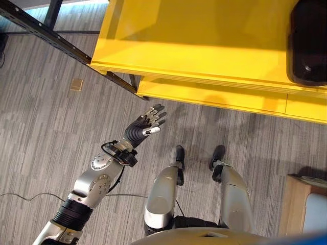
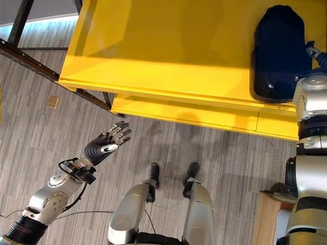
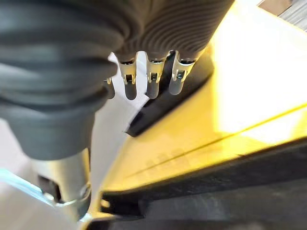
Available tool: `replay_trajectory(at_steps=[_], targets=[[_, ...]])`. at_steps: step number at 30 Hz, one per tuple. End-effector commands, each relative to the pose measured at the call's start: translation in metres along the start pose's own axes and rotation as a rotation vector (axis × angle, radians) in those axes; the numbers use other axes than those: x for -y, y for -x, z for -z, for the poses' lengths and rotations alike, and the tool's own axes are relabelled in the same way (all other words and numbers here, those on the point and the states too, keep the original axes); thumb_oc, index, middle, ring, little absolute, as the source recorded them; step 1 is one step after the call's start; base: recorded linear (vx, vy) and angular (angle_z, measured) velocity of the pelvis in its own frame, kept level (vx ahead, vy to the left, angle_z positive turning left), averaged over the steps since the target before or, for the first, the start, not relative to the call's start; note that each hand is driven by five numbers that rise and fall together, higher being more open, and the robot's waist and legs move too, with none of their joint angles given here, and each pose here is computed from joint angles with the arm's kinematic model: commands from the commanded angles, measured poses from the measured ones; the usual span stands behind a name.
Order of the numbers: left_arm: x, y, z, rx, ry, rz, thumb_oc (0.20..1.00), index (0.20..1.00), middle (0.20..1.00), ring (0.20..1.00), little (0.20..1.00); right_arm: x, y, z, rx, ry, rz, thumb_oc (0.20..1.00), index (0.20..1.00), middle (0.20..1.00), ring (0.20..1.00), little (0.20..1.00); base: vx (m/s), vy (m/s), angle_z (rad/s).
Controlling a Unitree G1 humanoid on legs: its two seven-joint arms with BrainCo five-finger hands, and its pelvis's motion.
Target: Move parts from the plastic box to the shelf.
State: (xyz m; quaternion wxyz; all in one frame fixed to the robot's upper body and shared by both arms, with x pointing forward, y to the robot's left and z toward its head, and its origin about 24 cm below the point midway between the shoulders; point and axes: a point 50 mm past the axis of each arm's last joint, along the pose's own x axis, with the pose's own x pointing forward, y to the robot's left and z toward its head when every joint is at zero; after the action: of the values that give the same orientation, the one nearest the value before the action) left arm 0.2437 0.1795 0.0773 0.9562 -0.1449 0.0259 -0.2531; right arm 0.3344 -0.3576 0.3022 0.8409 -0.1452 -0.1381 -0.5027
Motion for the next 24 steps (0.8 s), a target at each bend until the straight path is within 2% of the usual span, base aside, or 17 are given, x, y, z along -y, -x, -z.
replay_trajectory(at_steps=[1,4,8,11,14,17,20,24], targets=[[0.014,0.009,-0.008,0.109,0.049,0.054,1.000,1.000,1.000,1.000,1.000,0.011,0.012,-0.049,0.328,-0.139,0.058,1.000,1.000,1.000,1.000,1.000,0.05,0.094,-0.11],[0.012,0.014,-0.004,0.101,0.045,0.056,1.000,1.000,1.000,1.000,1.000,0.006,0.034,-0.043,0.364,-0.178,-0.019,1.000,1.000,1.000,1.000,1.000,0.06,0.093,-0.11],[0.010,0.020,0.000,0.111,0.056,0.042,1.000,1.000,1.000,1.000,1.000,0.001,0.074,-0.008,0.385,-0.132,-0.168,1.000,1.000,1.000,1.000,1.000,0.08,0.114,-0.08],[0.008,0.023,0.002,0.124,0.080,0.005,1.000,1.000,1.000,1.000,1.000,-0.004,0.111,0.037,0.295,-0.082,-0.294,1.000,1.000,1.000,1.000,1.000,0.06,0.101,-0.23],[0.005,0.027,0.006,0.120,0.082,-0.033,1.000,1.000,1.000,1.000,1.000,0.011,0.147,0.093,0.170,-0.004,-0.433,1.000,1.000,1.000,1.000,1.000,0.07,0.064,-0.38],[0.002,0.032,0.008,0.124,0.089,-0.066,1.000,1.000,1.000,1.000,1.000,0.026,0.173,0.114,0.174,0.079,-0.536,1.000,1.000,1.000,1.000,1.000,0.07,0.048,-0.31],[0.000,0.035,0.008,0.120,0.088,-0.081,1.000,1.000,1.000,1.000,1.000,0.037,0.185,0.122,0.233,0.213,-0.594,1.000,1.000,1.000,1.000,1.000,0.03,0.016,-0.32],[-0.003,0.040,0.008,0.096,0.073,-0.084,1.000,1.000,1.000,1.000,1.000,0.041,0.183,0.128,0.330,0.451,-0.692,1.000,1.000,1.000,1.000,1.000,0.01,0.002,-0.08]])
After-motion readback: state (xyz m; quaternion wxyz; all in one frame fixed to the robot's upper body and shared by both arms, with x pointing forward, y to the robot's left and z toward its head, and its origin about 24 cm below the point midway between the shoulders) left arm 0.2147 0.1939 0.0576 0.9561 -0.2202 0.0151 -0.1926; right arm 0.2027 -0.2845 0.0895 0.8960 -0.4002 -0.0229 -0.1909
